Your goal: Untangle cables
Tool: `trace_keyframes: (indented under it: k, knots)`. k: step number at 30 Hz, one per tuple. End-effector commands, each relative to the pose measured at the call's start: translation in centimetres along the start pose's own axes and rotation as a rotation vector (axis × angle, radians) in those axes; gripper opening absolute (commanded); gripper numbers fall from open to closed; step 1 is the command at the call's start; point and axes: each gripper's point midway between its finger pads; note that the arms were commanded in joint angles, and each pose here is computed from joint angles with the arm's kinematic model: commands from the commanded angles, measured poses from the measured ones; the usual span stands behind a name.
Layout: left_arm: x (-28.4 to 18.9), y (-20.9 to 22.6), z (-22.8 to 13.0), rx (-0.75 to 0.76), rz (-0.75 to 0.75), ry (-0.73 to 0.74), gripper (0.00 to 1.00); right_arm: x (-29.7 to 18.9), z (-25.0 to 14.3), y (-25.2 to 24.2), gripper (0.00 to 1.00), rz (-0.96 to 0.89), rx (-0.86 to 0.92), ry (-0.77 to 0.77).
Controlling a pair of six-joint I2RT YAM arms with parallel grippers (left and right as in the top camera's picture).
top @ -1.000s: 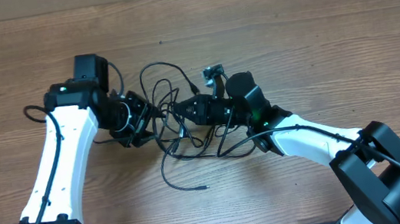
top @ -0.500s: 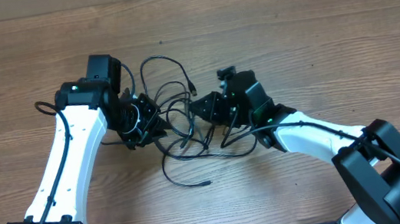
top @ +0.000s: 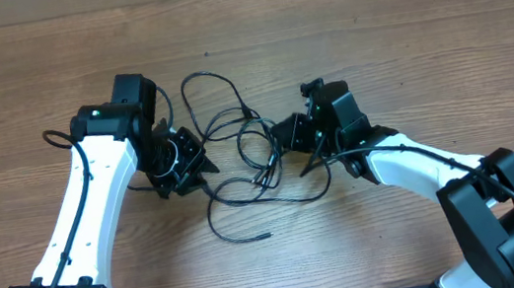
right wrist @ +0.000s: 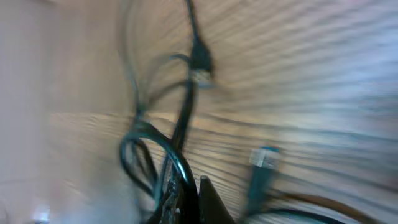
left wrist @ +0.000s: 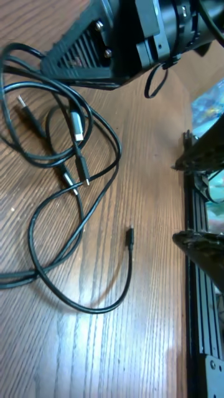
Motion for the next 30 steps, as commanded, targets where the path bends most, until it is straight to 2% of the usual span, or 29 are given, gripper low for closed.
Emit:
trace_keyframes:
  k: [1, 8, 12, 23, 27, 30]
  knots:
    - [-0.8, 0.2, 0.3, 0.036, 0.036, -0.054, 0.38, -2.2, 2.5, 0.1, 0.04, -0.104, -0.250, -0.122]
    - [-0.8, 0.2, 0.5, 0.039, 0.037, -0.064, 0.47, -7.2, 5.9, -5.0, 0.04, -0.533, -0.375, -0.288]
    - [-0.8, 0.1, 0.7, 0.043, 0.036, -0.071, 0.51, -9.4, 7.4, -5.7, 0.04, -0.651, -0.423, -0.362]
    - [-0.8, 0.1, 0.7, 0.043, 0.036, -0.072, 0.55, -16.8, 11.0, -7.3, 0.04, -1.034, -0.440, -0.600]
    - [-0.8, 0.1, 0.7, 0.043, 0.036, -0.072, 0.55, -19.2, 11.4, -7.9, 0.04, -1.163, -0.455, -0.650]
    - [-0.8, 0.1, 0.7, 0.043, 0.036, -0.072, 0.55, -19.6, 11.3, -8.1, 0.04, -1.187, -0.460, -0.650]
Point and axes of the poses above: each gripper's point midway between its finger pads, its own x axis out along the fingers, its own y axis along the line the jaws close on, z = x × y, and after that the axes turned 10 degrees about x, right-handed
